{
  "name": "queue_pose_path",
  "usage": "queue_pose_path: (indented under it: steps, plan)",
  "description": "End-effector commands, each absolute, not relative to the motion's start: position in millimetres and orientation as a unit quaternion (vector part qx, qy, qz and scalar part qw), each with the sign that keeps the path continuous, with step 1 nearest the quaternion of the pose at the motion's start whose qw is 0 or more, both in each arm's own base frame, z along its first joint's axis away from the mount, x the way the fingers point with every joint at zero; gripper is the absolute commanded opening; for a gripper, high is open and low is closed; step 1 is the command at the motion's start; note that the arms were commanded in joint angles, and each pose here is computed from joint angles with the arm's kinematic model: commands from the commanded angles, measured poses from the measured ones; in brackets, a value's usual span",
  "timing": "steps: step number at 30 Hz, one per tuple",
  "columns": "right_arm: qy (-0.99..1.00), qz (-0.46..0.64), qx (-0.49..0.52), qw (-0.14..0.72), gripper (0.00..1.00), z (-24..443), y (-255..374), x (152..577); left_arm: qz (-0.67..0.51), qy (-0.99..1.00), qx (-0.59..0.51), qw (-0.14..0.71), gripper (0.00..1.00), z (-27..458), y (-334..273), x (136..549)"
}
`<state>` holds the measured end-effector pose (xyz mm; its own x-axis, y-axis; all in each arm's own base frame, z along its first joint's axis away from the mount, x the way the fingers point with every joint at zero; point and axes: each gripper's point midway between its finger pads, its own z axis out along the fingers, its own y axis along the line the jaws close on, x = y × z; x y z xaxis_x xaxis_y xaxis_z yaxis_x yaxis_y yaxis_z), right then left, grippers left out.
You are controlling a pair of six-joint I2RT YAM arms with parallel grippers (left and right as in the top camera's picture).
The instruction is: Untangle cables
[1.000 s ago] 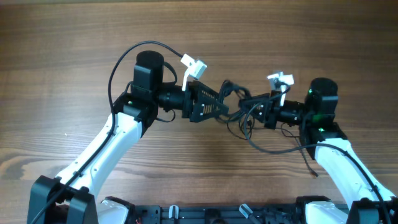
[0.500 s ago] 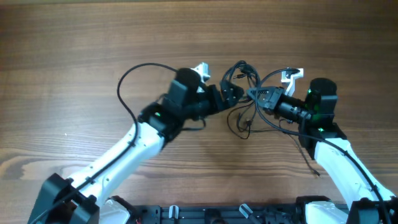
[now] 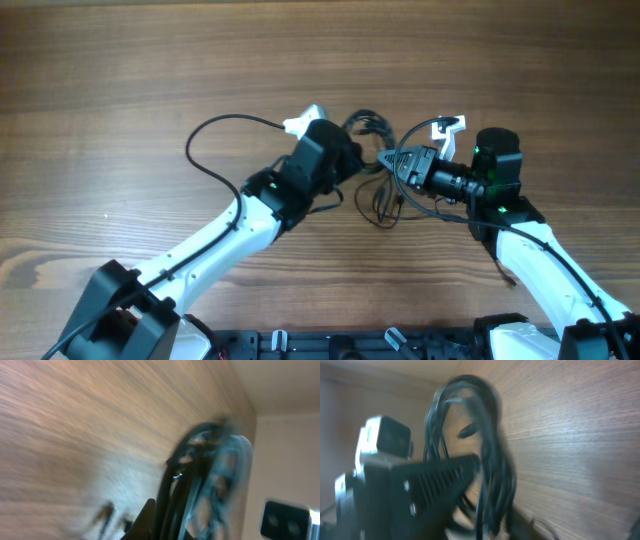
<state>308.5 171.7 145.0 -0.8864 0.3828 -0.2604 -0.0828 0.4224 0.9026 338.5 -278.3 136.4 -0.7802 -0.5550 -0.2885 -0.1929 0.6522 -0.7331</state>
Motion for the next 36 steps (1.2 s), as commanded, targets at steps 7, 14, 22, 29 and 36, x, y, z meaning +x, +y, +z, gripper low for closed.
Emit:
queue_pose_path:
  steps: [7,14,22,29,36]
  plan:
    - [0.851,0.440,0.022,0.285,1.00,119.8,156.6,313.2,-0.339,0.884,-0.138,0.290,0.04,143.1,-255.9,358.4]
    - [0.833,0.447,-0.079,0.317,1.00,130.2,166.7,306.4,-0.363,0.877,-0.020,0.315,0.04,157.8,-274.3,354.3]
    - [0.806,0.453,-0.160,0.346,1.00,140.1,174.9,299.7,-0.445,0.829,0.069,0.332,0.04,194.0,-294.4,351.8]
    - [0.768,0.482,-0.217,0.361,1.00,159.5,197.4,290.1,-0.489,0.811,0.039,0.318,0.04,209.6,-301.6,351.4]
    - [0.823,0.435,-0.154,0.331,0.04,130.5,189.7,295.2,-0.476,0.822,0.018,0.312,0.04,204.5,-273.9,362.7]
